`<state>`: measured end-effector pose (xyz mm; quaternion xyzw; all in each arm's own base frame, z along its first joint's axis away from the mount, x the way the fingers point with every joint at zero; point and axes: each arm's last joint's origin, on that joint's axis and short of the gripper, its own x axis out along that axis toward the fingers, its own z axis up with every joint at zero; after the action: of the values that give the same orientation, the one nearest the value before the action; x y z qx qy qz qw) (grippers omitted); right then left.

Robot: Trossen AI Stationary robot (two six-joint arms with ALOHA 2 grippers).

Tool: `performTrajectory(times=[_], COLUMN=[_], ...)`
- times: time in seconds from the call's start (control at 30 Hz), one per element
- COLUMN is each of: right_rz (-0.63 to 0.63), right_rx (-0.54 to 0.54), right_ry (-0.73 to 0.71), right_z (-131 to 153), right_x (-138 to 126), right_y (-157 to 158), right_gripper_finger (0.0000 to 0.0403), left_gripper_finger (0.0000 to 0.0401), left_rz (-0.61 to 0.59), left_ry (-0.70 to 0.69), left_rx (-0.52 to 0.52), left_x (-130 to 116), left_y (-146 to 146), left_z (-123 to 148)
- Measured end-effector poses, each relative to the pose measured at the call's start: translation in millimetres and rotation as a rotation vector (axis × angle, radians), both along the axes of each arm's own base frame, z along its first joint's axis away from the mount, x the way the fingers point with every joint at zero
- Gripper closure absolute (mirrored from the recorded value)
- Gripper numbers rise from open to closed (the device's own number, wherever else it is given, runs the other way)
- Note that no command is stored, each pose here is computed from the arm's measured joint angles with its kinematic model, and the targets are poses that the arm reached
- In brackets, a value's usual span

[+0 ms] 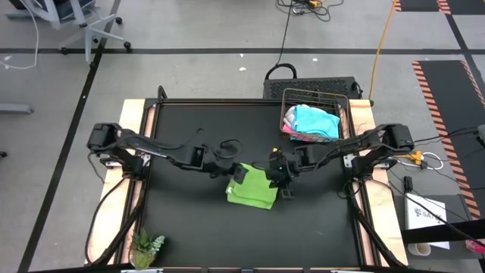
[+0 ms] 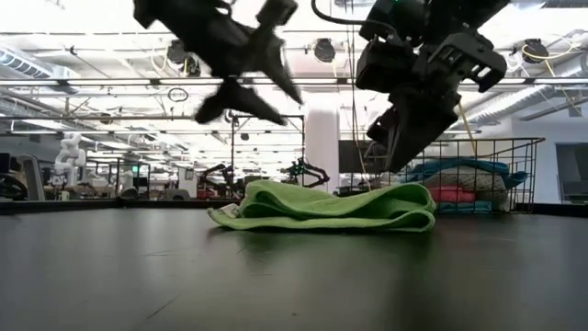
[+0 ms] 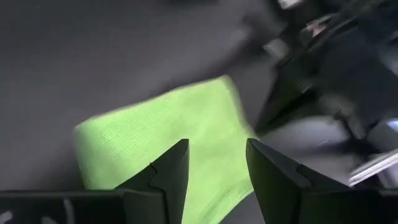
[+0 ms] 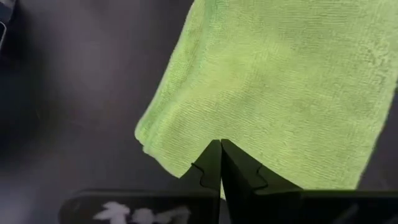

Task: Fold microfiber towels
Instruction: Fold the green towel

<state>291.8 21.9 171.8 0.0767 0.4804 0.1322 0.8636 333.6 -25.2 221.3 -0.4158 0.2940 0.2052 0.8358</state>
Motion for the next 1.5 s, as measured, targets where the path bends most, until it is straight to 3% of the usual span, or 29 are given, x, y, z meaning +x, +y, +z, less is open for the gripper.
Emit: performTrajectory(times=[0.27, 0.4, 0.77, 0.93, 1.1, 1.3, 1.5], right_rz=[-0.009, -0.012, -0.033, -0.008, -0.001, -0.013, -0.078], right_rx=[0.021, 0.060, 0.124, 0.128, 0.149, 0.014, -0.071], right_ry=[0.017, -0.041, 0.103, 0.111, -0.018, -0.090, -0.077], right_z=[-15, -26, -50, -39, -10, -3, -20], right_x=[7, 20, 12, 4, 3, 3, 5], right_y=[21, 35, 48, 47, 44, 36, 20], right_gripper_finger=[0.0403, 0.0403, 0.0403, 0.0403, 0.0403, 0.0403, 0.0403], left_gripper_finger=[0.0240, 0.0240, 0.0240, 0.0240, 0.0240, 0.0240, 0.0240], left_rz=[-0.053, -0.062, -0.074, -0.087, -0.088, -0.117, -0.089], left_ry=[0.031, 0.103, 0.297, 0.229, 0.073, -0.026, 0.141], left_rx=[-0.064, -0.097, -0.154, -0.159, -0.168, -0.171, -0.126], left_x=[26, 26, 16, 21, 33, 38, 26], left_y=[-4, -7, -21, -24, -20, -26, -30], left_z=[-46, -63, -86, -83, -72, -65, -77])
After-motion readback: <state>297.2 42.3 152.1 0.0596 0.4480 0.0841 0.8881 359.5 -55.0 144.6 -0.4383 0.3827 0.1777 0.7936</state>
